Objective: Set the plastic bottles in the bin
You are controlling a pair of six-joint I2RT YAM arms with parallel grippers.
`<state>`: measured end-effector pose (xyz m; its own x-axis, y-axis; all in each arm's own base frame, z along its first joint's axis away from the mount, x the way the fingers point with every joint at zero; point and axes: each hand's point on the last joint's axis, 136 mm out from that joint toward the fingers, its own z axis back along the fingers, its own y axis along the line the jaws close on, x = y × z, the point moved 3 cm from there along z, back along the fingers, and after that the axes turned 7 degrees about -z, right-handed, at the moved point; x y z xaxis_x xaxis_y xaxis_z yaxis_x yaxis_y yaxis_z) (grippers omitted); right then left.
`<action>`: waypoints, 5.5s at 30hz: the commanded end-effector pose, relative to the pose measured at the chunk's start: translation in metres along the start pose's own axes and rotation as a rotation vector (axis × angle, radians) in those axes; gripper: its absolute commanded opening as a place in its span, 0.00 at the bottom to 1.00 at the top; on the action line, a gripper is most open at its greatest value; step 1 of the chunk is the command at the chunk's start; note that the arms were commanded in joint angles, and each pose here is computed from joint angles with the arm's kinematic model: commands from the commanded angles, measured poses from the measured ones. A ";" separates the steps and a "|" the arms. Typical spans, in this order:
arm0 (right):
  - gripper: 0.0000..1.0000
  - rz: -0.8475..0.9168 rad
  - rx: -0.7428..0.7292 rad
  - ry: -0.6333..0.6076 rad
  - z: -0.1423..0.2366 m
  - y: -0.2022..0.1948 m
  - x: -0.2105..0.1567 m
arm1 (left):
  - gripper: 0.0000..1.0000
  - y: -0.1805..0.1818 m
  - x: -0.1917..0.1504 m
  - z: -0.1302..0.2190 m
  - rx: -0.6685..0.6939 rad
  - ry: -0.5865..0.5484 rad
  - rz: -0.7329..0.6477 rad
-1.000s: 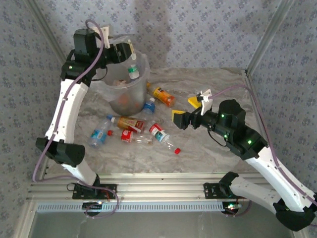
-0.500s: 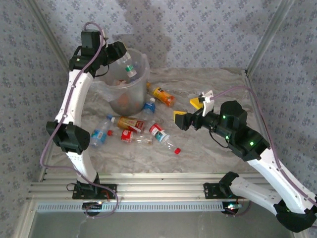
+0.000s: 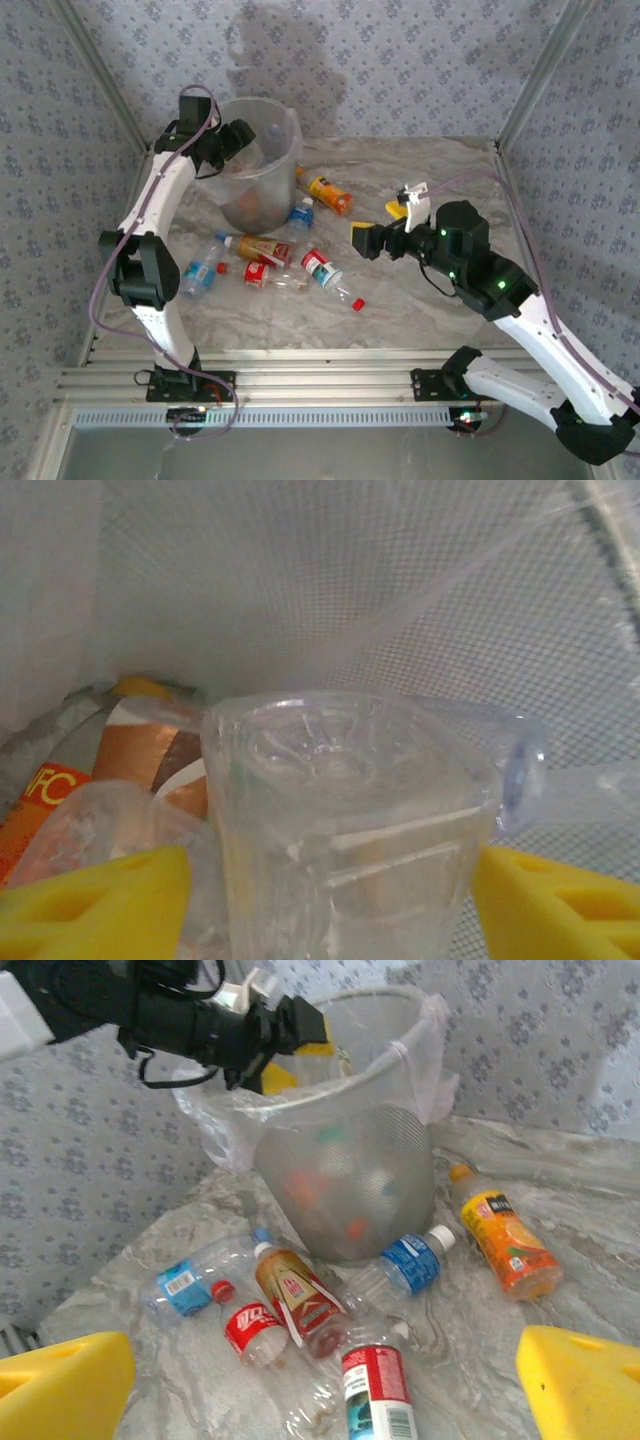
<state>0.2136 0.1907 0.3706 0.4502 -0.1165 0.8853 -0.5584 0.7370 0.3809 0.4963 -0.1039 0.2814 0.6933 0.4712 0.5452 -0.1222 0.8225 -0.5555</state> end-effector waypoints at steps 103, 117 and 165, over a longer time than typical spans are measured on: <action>0.59 -0.328 0.048 0.403 -0.187 -0.058 -0.131 | 1.00 -0.082 -0.209 0.131 -0.684 0.118 -0.309; 0.60 -0.259 0.232 0.391 -0.126 -0.012 -0.107 | 1.00 -0.107 -0.216 0.093 -0.676 0.143 -0.213; 1.00 -0.102 0.196 0.151 -0.044 0.012 -0.035 | 0.56 -0.101 0.001 0.160 -0.498 -0.202 -0.105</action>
<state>0.2228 0.2421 0.3260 0.6278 -0.0631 0.7758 -0.6248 0.5536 0.5506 0.3817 -0.1553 0.4326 0.5399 0.4398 0.7176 0.3841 0.6299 -0.6751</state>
